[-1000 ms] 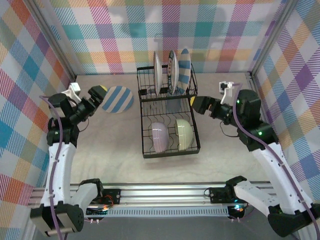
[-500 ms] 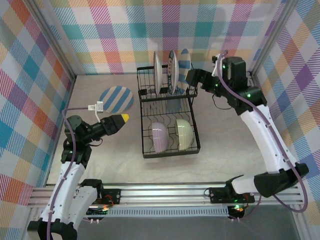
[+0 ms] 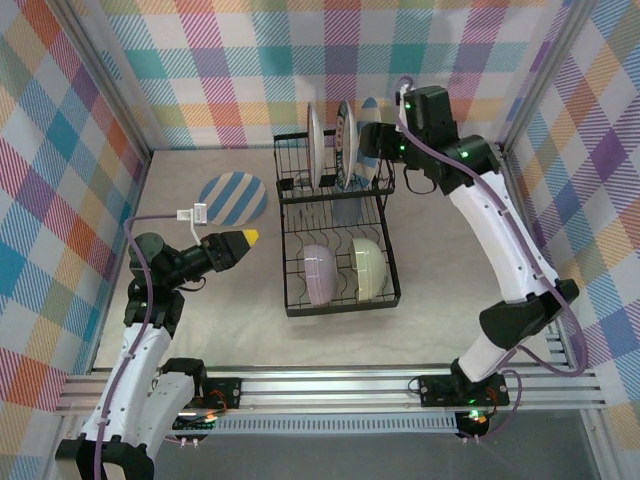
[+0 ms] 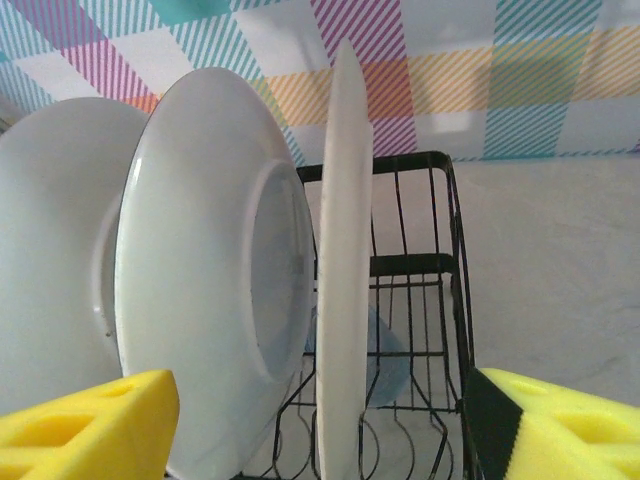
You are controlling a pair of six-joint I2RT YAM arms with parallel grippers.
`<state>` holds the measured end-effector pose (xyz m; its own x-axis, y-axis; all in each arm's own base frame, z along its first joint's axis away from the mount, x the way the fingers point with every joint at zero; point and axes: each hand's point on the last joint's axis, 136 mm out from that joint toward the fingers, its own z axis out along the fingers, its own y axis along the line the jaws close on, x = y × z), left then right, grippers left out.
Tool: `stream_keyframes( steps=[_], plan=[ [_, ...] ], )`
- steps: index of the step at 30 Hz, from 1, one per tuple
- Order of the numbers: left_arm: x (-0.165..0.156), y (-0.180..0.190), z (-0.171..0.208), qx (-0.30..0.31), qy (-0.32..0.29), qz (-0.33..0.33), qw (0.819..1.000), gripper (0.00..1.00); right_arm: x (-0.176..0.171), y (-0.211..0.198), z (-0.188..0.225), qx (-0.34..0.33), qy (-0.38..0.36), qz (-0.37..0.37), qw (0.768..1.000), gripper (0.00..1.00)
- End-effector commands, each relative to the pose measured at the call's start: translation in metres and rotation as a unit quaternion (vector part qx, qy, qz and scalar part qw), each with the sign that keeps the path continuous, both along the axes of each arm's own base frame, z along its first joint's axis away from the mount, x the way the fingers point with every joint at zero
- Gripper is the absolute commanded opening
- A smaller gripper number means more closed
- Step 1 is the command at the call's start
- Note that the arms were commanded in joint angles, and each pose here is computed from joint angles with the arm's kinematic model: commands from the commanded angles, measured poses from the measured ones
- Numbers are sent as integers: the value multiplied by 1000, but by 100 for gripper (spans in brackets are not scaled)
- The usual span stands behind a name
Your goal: Unload the mixed dishes from the dish rack
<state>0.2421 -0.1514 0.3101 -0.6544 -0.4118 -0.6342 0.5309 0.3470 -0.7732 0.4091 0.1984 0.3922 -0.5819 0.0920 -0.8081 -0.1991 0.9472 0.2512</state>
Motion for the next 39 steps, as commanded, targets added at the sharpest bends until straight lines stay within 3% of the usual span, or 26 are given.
stream_keyframes(
  steps=[1, 14, 39],
  plan=[
    [-8, -6, 14, -10, -35, -22, 999, 100, 5, -6, 3, -42, -10, -17, 999, 71],
    [-12, -9, 15, -13, -36, -30, 999, 100, 19, 5, -7, -72, -17, -42, 996, 42],
    [-16, -12, 16, -8, -39, -35, 999, 100, 26, 8, -7, -67, -26, -71, 995, 6]
  ],
)
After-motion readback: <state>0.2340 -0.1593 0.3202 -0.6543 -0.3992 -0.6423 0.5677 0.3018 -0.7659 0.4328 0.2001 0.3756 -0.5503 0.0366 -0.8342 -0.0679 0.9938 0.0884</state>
